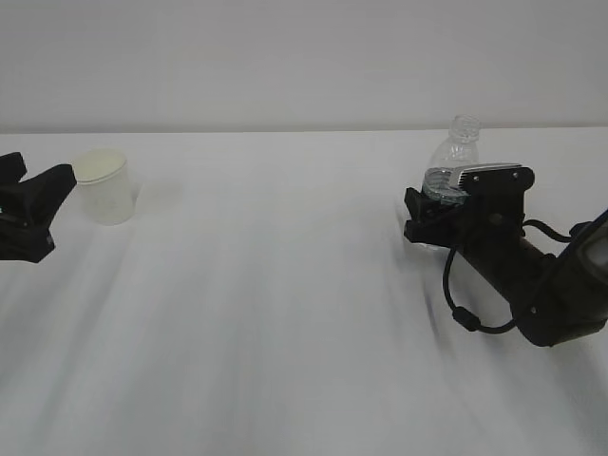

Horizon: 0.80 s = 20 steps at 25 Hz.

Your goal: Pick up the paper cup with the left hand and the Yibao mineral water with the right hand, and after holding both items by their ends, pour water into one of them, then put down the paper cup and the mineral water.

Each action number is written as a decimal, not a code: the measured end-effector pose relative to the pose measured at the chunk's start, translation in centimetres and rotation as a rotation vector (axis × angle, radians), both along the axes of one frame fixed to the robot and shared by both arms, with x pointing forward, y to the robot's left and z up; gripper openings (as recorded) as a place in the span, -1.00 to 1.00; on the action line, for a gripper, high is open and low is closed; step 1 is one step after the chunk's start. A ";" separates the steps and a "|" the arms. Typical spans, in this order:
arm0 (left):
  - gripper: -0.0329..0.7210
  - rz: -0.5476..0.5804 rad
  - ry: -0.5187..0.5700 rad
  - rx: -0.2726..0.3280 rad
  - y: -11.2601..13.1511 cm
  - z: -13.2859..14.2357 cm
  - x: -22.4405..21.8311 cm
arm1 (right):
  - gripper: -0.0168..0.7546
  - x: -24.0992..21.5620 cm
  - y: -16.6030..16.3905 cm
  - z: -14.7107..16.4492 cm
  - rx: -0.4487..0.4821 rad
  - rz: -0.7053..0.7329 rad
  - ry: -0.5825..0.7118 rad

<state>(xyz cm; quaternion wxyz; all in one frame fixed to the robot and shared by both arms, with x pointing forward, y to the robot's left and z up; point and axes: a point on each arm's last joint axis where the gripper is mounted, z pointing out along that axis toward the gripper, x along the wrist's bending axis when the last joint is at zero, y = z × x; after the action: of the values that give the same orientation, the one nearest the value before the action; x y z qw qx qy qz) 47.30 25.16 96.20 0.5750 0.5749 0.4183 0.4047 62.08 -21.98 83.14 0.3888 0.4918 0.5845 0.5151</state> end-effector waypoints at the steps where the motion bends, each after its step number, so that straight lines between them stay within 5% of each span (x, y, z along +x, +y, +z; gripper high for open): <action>1: 0.23 0.000 0.000 0.000 0.0 0.0 0.0 | 0.45 0.0 0.0 0.0 0.000 0.000 0.000; 20: 0.22 -0.002 0.000 0.001 0.0 0.0 0.0 | 0.28 0.0 0.0 0.0 -0.081 0.014 -0.017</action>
<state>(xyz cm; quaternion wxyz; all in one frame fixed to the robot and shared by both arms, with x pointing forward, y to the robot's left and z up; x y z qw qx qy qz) 47.30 25.14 96.20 0.5752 0.5756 0.4175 0.4043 62.08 -21.98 83.13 0.4097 0.4672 0.6049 0.4979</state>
